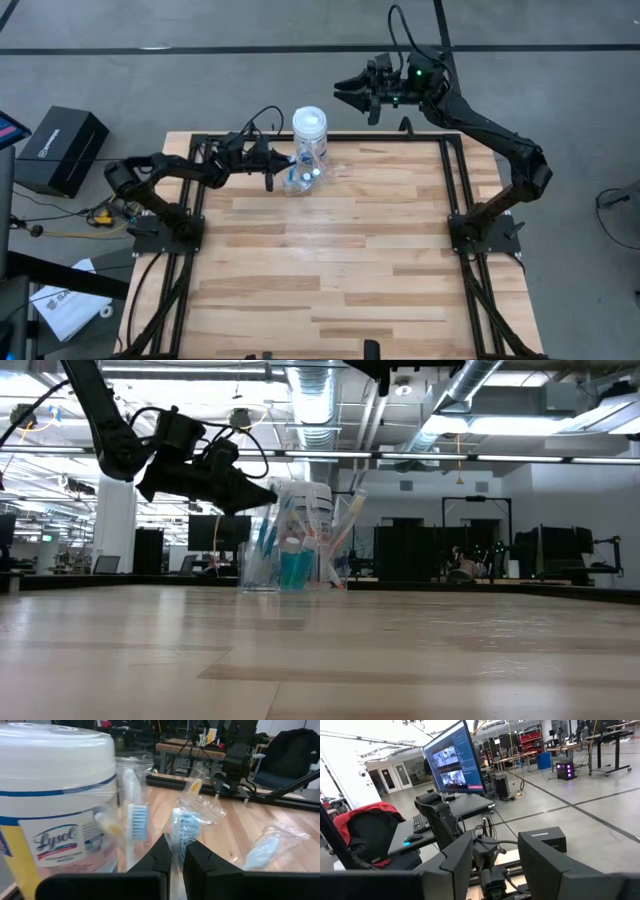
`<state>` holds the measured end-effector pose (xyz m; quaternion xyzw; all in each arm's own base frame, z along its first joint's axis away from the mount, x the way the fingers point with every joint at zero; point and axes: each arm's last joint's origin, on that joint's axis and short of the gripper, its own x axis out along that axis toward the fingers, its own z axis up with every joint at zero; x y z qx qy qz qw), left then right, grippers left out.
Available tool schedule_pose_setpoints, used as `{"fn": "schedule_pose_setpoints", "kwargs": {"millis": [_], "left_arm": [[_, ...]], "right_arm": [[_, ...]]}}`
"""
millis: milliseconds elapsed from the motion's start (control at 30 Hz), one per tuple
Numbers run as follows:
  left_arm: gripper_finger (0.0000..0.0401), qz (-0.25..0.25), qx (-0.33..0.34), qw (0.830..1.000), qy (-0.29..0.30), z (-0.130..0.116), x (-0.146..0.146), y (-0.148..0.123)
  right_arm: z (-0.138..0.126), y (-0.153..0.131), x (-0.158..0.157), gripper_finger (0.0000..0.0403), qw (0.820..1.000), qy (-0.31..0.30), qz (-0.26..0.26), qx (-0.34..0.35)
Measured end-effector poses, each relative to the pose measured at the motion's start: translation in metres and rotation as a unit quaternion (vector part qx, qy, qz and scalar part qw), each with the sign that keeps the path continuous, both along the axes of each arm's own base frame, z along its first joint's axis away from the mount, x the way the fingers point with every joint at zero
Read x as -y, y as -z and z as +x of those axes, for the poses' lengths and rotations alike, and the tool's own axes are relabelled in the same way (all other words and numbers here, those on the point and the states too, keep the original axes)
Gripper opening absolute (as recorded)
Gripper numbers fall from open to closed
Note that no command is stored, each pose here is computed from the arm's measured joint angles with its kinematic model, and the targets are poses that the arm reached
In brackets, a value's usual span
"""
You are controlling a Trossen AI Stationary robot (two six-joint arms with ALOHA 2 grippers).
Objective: Pick & Place toothbrushing station
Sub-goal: Adjust the blue toothbrush in the transparent organizer
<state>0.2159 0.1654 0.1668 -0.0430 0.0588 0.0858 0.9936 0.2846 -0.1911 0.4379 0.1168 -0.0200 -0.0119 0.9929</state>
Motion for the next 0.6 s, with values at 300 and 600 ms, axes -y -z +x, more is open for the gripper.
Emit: {"fn": "schedule_pose_setpoints", "kwargs": {"millis": [300, 600], "left_arm": [[0.0014, -0.020, -0.001, 1.000, 0.009, 0.0027, 0.0045, 0.0012], [0.0108, -0.027, -0.004, 1.000, 0.009, 0.0023, 0.0049, 0.0027]], "right_arm": [[-0.0003, 0.0007, 0.0000, 0.0147, 1.000, -0.008, -0.003, -0.003], [-0.0003, 0.0007, -0.0003, 0.0160, 1.000, -0.013, -0.003, -0.003]]}}
